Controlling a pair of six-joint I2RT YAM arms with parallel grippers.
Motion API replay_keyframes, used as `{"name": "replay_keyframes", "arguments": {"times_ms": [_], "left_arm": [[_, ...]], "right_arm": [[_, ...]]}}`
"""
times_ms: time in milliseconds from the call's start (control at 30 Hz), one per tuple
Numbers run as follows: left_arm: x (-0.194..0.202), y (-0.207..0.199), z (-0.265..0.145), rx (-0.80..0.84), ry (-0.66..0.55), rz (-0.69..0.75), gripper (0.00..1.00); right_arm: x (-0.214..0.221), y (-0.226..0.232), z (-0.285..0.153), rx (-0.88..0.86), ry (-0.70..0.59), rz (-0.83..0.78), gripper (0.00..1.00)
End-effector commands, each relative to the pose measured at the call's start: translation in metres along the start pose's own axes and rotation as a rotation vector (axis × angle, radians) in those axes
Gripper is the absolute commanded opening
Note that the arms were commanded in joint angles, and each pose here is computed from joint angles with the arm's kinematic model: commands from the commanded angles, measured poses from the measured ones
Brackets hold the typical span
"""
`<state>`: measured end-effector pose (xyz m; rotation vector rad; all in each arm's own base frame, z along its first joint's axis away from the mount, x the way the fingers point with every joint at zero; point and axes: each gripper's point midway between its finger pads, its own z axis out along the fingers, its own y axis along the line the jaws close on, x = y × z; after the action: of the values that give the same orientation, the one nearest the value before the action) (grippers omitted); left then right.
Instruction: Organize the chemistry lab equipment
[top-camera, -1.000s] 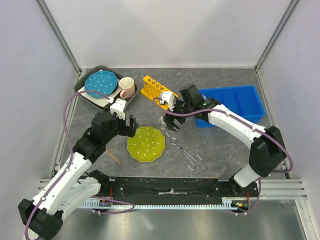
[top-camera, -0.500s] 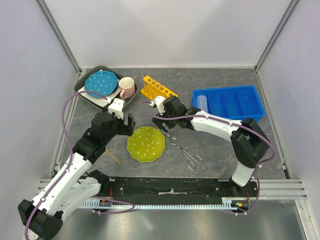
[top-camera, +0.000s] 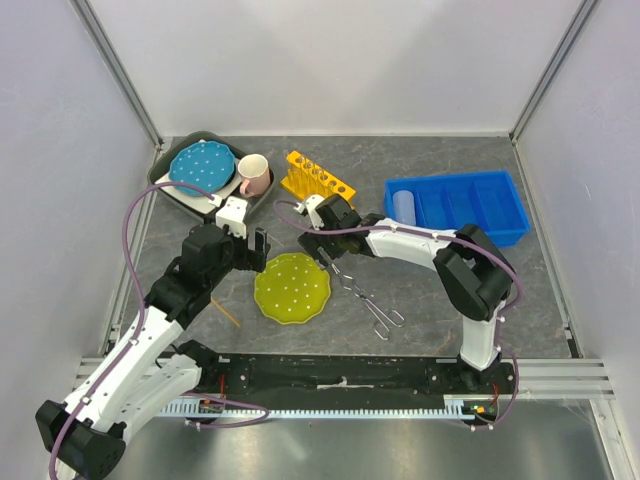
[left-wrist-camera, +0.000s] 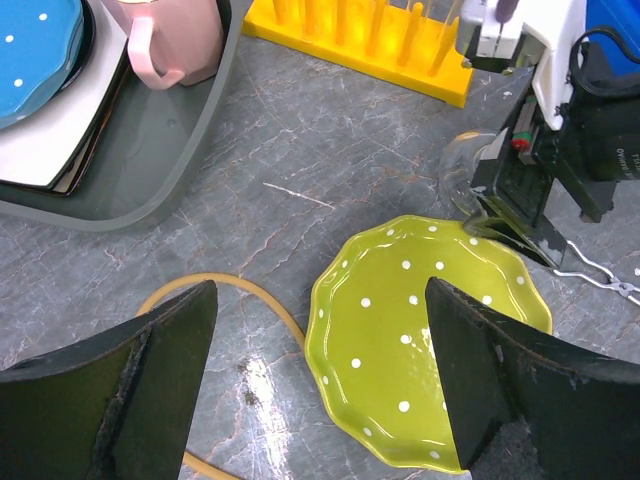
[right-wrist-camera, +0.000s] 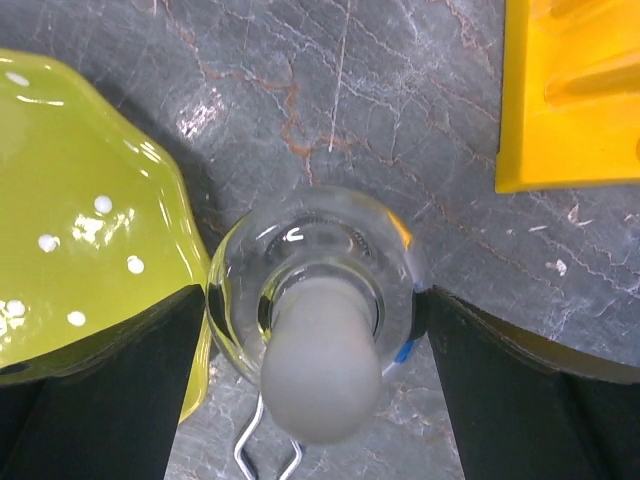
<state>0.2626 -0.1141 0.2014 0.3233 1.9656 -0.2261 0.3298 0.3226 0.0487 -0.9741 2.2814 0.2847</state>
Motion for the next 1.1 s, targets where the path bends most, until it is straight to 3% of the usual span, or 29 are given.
{"name": "replay_keyframes", "arguments": {"times_ms": [0, 1067], "left_arm": [[-0.01, 0.003, -0.001, -0.012, -0.039, 0.025, 0.91], [-0.011, 0.003, -0.002, -0.009, -0.042, 0.025, 0.91]], "right_arm": [[-0.019, -0.004, 0.006, 0.028, -0.031, 0.018, 0.98], [-0.032, -0.035, -0.016, -0.016, -0.043, 0.041, 0.98]]}}
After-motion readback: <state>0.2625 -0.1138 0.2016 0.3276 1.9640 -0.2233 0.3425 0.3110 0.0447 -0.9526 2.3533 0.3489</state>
